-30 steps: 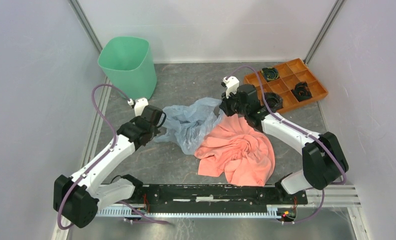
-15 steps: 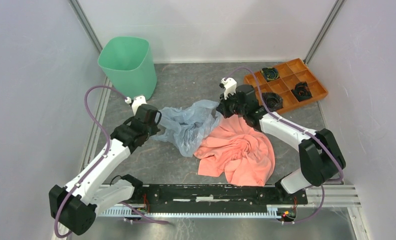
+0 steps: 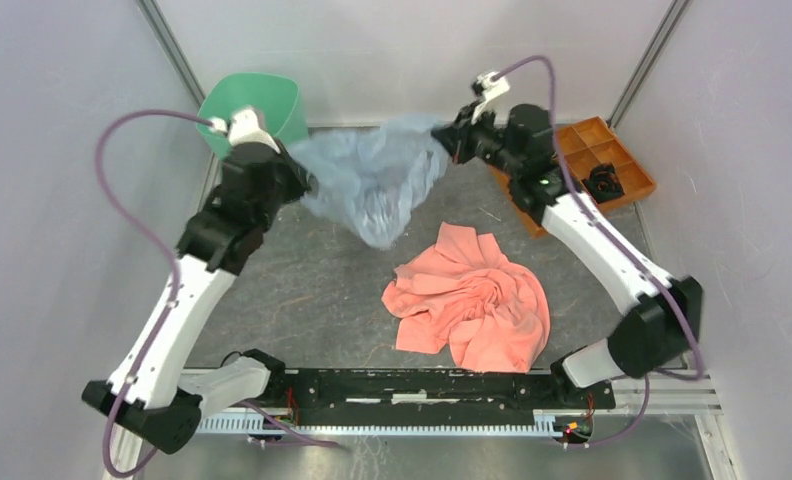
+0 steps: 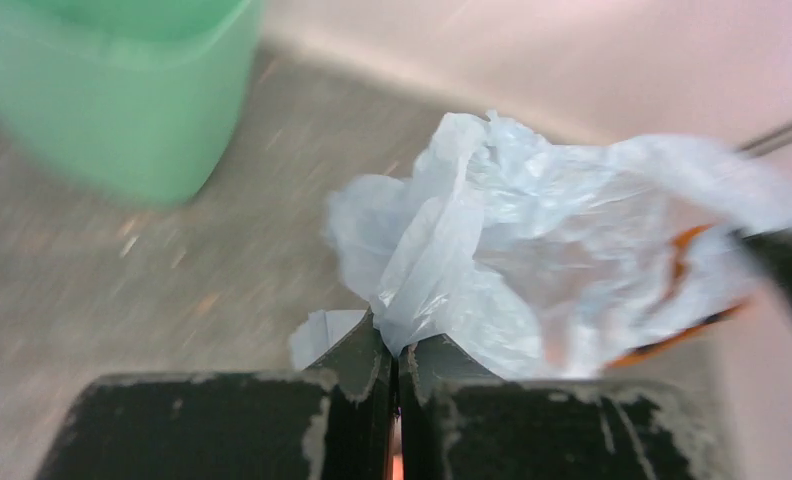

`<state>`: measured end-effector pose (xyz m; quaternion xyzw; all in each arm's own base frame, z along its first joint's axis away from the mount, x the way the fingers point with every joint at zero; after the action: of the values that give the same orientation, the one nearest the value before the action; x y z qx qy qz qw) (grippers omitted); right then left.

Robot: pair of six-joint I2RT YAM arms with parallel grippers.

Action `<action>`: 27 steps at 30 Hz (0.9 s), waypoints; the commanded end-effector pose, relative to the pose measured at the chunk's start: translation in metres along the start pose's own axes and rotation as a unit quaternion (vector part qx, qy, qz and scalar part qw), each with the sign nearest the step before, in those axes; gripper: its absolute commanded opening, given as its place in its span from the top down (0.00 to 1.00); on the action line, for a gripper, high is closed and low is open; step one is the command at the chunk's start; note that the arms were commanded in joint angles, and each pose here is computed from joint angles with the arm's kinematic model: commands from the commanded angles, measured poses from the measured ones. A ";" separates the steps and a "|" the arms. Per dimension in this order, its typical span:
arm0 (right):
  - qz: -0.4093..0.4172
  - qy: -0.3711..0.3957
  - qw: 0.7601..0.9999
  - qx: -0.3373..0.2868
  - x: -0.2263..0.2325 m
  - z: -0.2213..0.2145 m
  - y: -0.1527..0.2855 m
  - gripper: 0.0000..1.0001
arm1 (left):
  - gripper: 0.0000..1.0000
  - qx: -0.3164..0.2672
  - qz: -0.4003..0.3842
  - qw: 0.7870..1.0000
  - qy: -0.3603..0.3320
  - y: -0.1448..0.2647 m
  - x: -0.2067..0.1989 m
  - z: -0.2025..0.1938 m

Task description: Put the trash bags into the trash bin

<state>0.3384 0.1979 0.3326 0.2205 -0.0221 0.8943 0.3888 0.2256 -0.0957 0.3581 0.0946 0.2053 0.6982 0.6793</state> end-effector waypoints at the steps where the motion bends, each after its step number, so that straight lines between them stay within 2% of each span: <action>1: 0.066 0.126 0.971 -0.195 0.076 0.081 0.078 0.97 | 0.98 -0.228 -0.161 0.960 0.032 0.086 -0.006 0.085; 3: 0.077 0.145 0.954 -0.252 0.082 0.070 0.102 0.96 | 0.98 -0.277 -0.172 0.944 0.048 0.097 0.001 0.081; 4: 0.074 0.143 0.951 -0.264 0.076 0.058 0.106 0.96 | 0.98 -0.280 -0.159 0.945 0.054 0.091 0.004 0.072; 6: 0.053 0.134 0.957 -0.253 0.061 0.030 0.101 0.97 | 0.98 -0.237 -0.111 0.963 0.067 0.066 0.009 0.044; 8: 0.027 0.110 0.977 -0.182 0.041 -0.005 0.083 0.99 | 0.98 -0.140 -0.061 0.986 0.065 0.030 0.010 0.004; 9: 0.022 0.092 0.987 -0.131 0.031 -0.029 0.070 0.99 | 0.98 -0.067 -0.035 0.996 0.048 0.011 0.012 -0.026; 12: 0.043 0.018 0.999 0.018 0.010 -0.100 0.044 0.99 | 0.98 0.078 0.011 0.997 0.020 -0.022 0.017 -0.091; 14: 0.065 -0.031 0.994 0.085 0.003 -0.137 0.038 0.99 | 0.98 0.109 0.018 0.994 0.024 -0.025 0.022 -0.115; 16: 0.071 -0.055 0.990 0.108 0.000 -0.151 0.035 0.99 | 0.98 0.098 -0.006 0.995 0.034 -0.019 0.022 -0.118; 19: 0.076 -0.029 0.993 0.081 0.008 -0.124 0.030 0.99 | 0.98 0.039 -0.053 0.997 0.037 -0.006 0.015 -0.085; 24: 0.085 0.072 0.993 -0.033 0.049 -0.001 0.033 0.99 | 0.98 -0.109 -0.089 0.990 0.022 0.039 0.003 0.020; 27: 0.115 0.098 0.979 -0.139 0.084 0.062 0.070 0.99 | 0.98 -0.199 -0.151 0.967 0.043 0.083 -0.001 0.069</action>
<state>0.2952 0.2178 0.2930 0.2284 0.0266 0.9163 0.3278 0.2013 -0.0945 0.3641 0.0260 0.2001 0.6553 0.7279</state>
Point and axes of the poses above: each gripper's point midway between its finger pads, its own y axis back along the fingers, its own x axis along the line the jaws close on, z = x × y, the point moved 10 cm from there along y, back along the fingers, and after that the axes turned 12 degrees about -y, right-handed, at the moved point
